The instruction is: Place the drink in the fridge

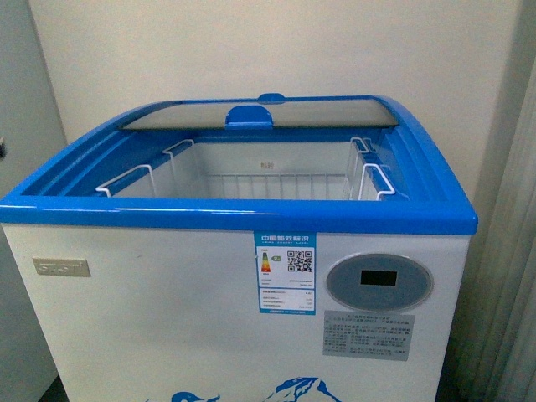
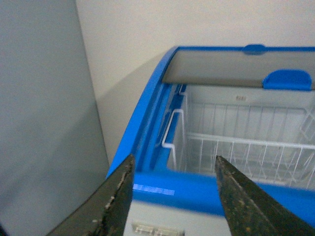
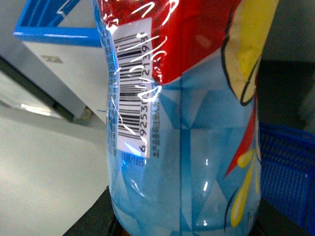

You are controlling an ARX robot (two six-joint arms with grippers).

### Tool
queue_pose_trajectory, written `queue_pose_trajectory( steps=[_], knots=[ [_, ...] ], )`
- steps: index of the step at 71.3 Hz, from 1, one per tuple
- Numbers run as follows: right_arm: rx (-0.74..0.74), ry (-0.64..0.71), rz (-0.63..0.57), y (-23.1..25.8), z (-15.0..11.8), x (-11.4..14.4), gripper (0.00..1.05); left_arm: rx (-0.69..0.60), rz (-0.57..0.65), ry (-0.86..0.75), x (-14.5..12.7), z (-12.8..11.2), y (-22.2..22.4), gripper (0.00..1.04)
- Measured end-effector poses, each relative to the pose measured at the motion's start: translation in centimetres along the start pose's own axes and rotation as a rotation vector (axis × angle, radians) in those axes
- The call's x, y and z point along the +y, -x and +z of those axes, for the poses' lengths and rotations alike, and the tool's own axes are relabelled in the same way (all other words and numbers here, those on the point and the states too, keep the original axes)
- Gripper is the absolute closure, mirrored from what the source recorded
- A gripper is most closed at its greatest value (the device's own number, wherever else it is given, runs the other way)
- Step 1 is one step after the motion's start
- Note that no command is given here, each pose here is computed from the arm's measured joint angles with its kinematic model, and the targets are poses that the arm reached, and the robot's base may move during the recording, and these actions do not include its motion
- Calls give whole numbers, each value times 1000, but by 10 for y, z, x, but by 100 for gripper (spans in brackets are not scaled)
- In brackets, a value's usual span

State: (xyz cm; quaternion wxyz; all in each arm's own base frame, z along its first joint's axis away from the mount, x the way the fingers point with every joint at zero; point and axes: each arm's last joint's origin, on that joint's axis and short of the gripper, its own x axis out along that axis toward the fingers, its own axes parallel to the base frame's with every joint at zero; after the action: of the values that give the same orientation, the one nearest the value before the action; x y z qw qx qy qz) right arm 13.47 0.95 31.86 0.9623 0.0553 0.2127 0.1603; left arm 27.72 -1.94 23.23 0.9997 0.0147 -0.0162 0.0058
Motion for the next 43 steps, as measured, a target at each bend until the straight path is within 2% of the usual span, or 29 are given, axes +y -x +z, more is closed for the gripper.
queue_pose_trajectory(
  steps=[10, 19, 34, 37, 43],
  knots=[
    [-50, 253, 18, -38, 55, -13, 65, 51, -18, 13, 3, -24, 26, 83],
    [38, 473, 52, -84, 84, -23, 65, 38, -21, 20, 6, -29, 46, 102],
    [284, 937, 105, -194, 104, -34, 65, 41, -8, 25, 19, -39, 70, 102],
    [322, 1055, 118, -222, 108, -32, 65, 39, -12, 25, 19, -41, 77, 102],
    [349, 1177, 148, -258, 114, -22, 65, 38, -15, 25, 19, -44, 86, 102]
  ],
)
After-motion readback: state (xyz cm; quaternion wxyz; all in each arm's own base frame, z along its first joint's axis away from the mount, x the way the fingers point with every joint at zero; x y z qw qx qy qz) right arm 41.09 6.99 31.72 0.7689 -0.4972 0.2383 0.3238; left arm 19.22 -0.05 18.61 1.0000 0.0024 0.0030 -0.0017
